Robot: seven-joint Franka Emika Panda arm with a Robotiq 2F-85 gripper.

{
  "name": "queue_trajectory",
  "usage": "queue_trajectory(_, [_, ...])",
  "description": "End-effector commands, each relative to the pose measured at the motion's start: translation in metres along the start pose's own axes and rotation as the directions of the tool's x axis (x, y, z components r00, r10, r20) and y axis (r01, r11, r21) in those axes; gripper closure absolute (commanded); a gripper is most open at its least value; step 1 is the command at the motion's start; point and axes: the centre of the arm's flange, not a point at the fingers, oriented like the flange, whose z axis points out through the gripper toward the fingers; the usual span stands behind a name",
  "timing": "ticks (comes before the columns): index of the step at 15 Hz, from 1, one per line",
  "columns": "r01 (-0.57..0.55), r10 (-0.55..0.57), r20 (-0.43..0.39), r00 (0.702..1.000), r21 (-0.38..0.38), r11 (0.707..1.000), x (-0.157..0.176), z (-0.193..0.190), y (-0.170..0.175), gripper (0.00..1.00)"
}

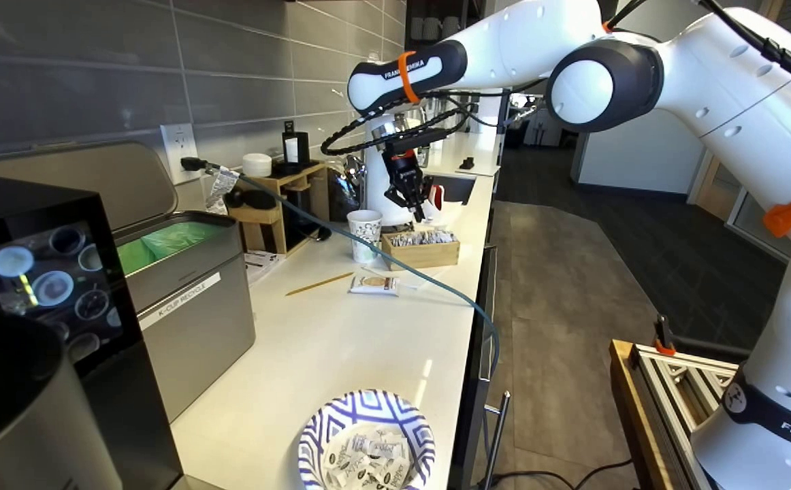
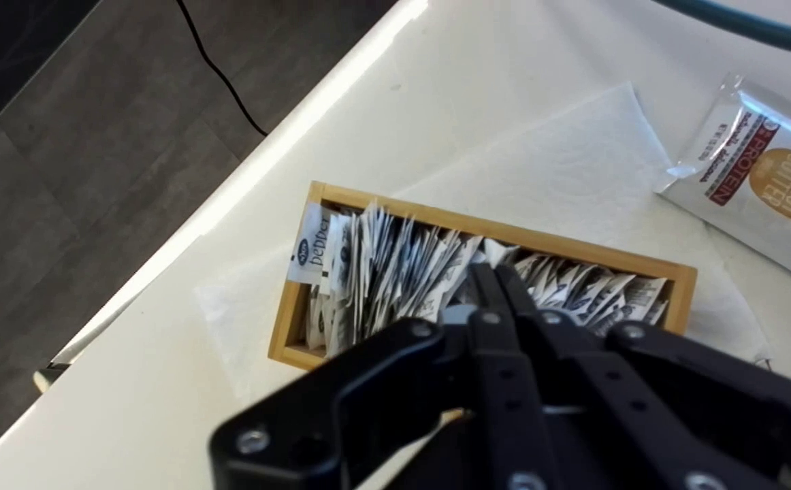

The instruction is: Pick up the white sachet from the counter and put it in the wooden box.

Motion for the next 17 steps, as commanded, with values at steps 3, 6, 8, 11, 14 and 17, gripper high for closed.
queue_trajectory(3, [0.011,-0.012,0.029,1.000,0.008,1.000,0.017,-0.001,-0.009,0.58])
queue_trajectory(6, [0.017,-0.017,0.023,1.000,0.003,1.000,0.016,-0.002,-0.012,0.36])
queue_trajectory(8, [0.031,-0.031,0.011,0.999,0.009,0.999,0.011,-0.006,-0.014,0.21])
queue_trajectory(11, [0.072,-0.071,-0.046,0.996,0.019,0.997,-0.006,-0.018,-0.020,0.01])
queue_trajectory(14, [0.104,-0.100,-0.093,0.991,0.033,0.994,-0.020,-0.039,-0.019,0.00])
queue_trajectory(17, [0.095,-0.092,-0.092,0.991,0.026,0.995,-0.019,-0.044,-0.022,0.00])
